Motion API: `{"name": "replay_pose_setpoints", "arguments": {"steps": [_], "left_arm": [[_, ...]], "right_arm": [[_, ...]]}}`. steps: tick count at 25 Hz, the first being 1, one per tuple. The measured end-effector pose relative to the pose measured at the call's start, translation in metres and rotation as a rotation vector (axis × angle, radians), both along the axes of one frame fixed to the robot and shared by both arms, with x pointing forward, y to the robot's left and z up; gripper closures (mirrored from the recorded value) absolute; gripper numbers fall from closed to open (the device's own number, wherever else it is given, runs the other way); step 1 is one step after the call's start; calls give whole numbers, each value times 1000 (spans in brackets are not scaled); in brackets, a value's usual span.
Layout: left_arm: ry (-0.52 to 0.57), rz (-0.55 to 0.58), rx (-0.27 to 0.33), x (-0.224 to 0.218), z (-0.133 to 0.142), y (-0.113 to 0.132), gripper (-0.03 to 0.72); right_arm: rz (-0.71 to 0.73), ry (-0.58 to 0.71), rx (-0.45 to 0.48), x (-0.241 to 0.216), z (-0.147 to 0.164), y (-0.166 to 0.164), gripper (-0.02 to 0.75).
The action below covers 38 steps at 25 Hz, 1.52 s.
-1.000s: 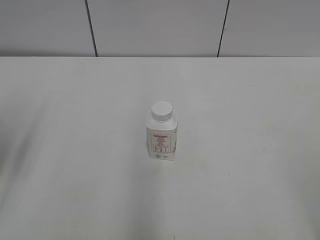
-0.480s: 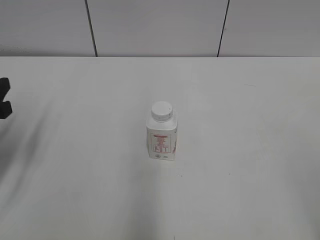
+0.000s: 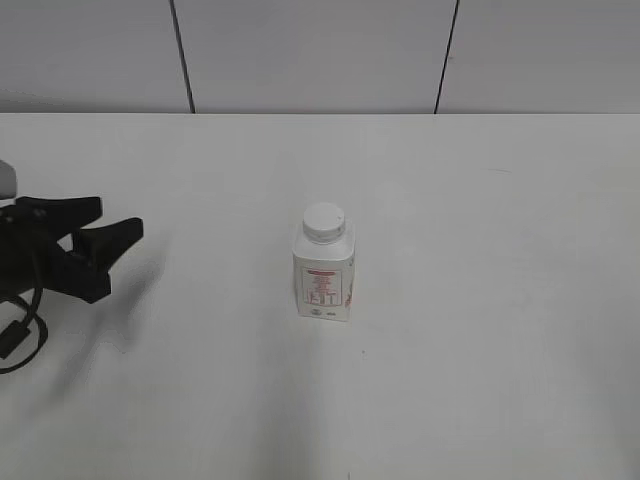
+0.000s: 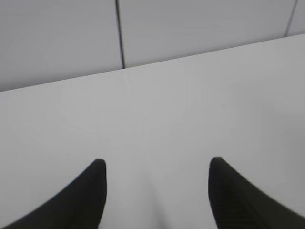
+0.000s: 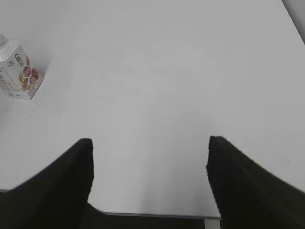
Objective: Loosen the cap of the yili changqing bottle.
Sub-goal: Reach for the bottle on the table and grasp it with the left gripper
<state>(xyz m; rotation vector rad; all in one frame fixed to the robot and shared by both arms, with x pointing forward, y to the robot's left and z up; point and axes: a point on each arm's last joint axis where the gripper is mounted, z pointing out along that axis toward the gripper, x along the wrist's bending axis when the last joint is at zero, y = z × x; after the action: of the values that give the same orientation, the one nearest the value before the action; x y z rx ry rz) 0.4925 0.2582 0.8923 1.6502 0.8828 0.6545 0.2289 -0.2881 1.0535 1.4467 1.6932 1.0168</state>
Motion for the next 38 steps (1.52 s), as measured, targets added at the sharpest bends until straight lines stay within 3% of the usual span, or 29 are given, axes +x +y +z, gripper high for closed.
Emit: {"name": "replay_pose_setpoints", "arguments": {"steps": [9, 13, 16, 19, 27, 38], "left_arm": [[41, -544, 6, 42, -26, -25, 255], [50, -690, 34, 50, -37, -44, 167], [41, -727, 61, 55, -40, -58, 107], [33, -751, 84, 60, -38, -73, 94], [79, -754, 52, 74, -46, -95, 92], [59, -809, 45, 76, -49, -122, 95]], "right_arm": [[0, 0, 0, 0, 0, 0, 153], [0, 0, 0, 0, 0, 0, 153], [0, 0, 0, 0, 0, 0, 153], [0, 0, 0, 0, 0, 0, 153], [5, 0, 7, 0, 0, 1, 153], [11, 0, 16, 0, 0, 2, 153]]}}
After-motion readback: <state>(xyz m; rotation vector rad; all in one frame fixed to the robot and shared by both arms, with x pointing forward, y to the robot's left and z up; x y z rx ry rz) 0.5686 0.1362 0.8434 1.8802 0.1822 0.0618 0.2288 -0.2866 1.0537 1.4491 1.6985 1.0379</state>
